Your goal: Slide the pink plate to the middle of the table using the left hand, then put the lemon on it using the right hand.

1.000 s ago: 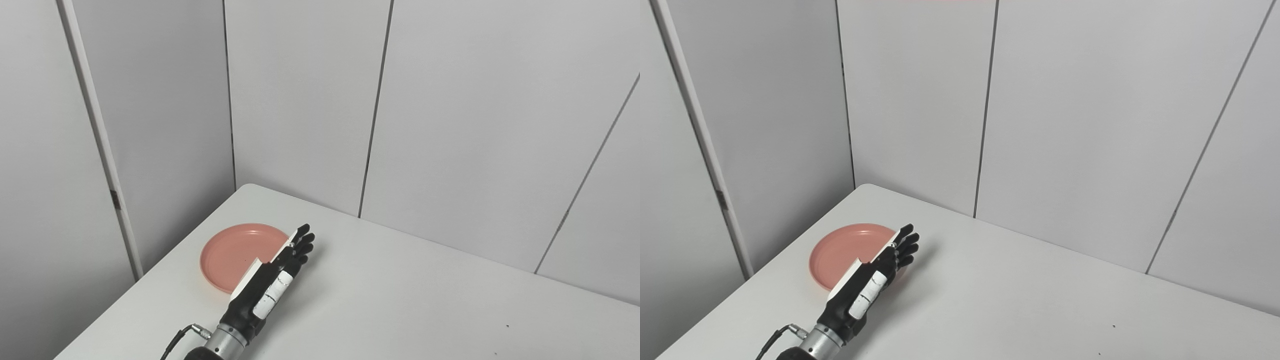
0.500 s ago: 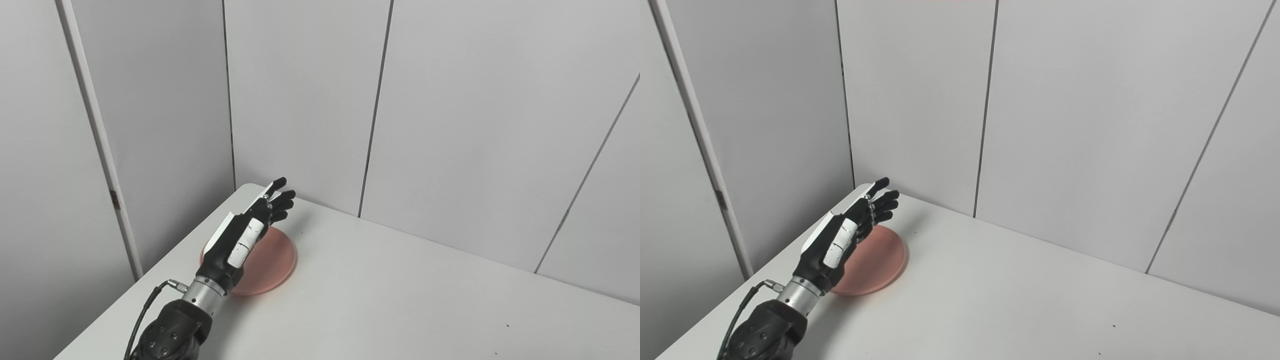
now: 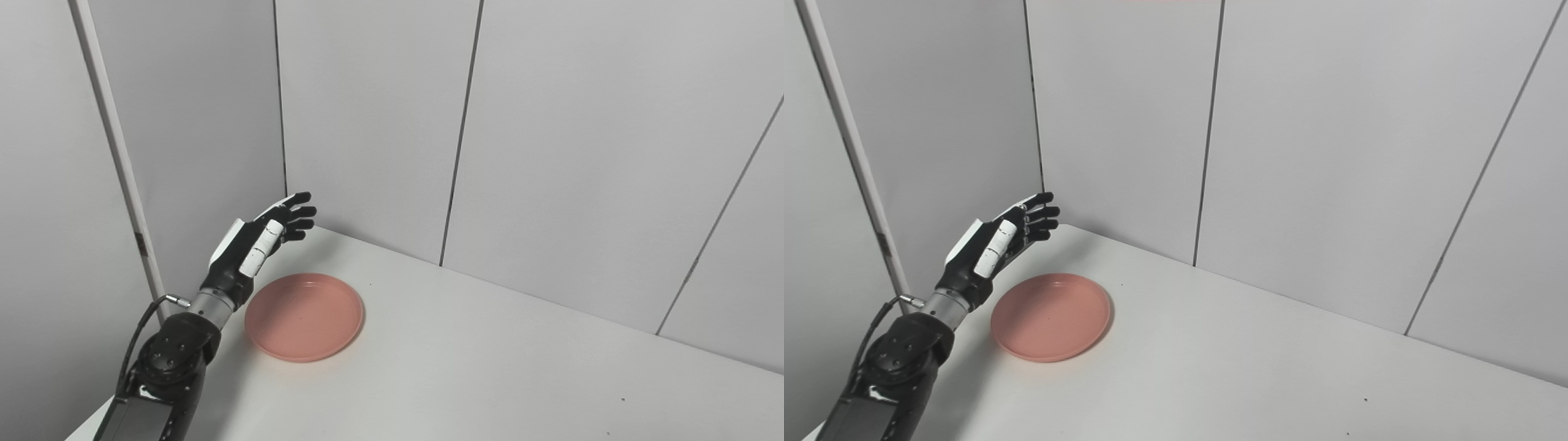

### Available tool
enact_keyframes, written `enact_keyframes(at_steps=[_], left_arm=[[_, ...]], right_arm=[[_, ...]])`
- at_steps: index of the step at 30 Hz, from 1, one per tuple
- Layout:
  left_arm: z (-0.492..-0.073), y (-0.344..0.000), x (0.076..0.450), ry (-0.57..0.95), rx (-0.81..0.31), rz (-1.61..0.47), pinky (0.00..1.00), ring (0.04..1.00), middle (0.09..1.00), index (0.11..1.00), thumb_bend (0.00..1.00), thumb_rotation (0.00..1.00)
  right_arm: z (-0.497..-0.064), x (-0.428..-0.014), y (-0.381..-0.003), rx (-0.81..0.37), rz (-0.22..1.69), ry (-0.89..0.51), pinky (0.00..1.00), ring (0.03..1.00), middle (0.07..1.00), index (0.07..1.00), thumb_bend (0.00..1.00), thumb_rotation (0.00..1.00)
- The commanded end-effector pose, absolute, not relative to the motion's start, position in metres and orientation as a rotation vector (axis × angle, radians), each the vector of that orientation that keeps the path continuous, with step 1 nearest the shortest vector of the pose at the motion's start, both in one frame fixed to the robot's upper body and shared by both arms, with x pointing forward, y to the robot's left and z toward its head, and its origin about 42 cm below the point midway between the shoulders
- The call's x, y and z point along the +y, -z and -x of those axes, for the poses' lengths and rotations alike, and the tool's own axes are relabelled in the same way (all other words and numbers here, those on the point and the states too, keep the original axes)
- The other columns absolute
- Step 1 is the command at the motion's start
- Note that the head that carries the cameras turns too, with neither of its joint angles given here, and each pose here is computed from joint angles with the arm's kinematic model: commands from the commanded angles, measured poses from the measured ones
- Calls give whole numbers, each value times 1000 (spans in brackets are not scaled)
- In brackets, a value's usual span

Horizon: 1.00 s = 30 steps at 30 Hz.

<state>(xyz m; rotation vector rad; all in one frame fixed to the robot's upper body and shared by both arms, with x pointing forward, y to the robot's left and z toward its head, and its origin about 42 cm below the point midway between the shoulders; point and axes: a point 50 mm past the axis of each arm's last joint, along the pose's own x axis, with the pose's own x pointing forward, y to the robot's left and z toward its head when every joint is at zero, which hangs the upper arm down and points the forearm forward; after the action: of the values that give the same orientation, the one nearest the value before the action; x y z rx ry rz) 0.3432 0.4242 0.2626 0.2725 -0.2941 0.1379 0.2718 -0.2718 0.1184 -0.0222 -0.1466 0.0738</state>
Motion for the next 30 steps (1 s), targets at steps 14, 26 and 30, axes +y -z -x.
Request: enact_keyframes(at_steps=[14, 26, 30], left_arm=[[-361, -267, 485, -192, -275, -319, 835, 816, 814, 819, 810, 1000], [-368, -245, 486, -153, -178, -297, 849, 846, 839, 847, 808, 1000], [-369, -234, 487, -143, -155, -292, 815, 838, 841, 848, 832, 1000]], right_arm=[[-269, -273, -118, -125, 20, -74, 979, 985, 982, 987, 813, 956], [-267, -274, -121, -135, 34, -73, 980, 989, 986, 991, 814, 967], [-267, -274, -120, -133, 28, -74, 990, 993, 988, 992, 821, 963]])
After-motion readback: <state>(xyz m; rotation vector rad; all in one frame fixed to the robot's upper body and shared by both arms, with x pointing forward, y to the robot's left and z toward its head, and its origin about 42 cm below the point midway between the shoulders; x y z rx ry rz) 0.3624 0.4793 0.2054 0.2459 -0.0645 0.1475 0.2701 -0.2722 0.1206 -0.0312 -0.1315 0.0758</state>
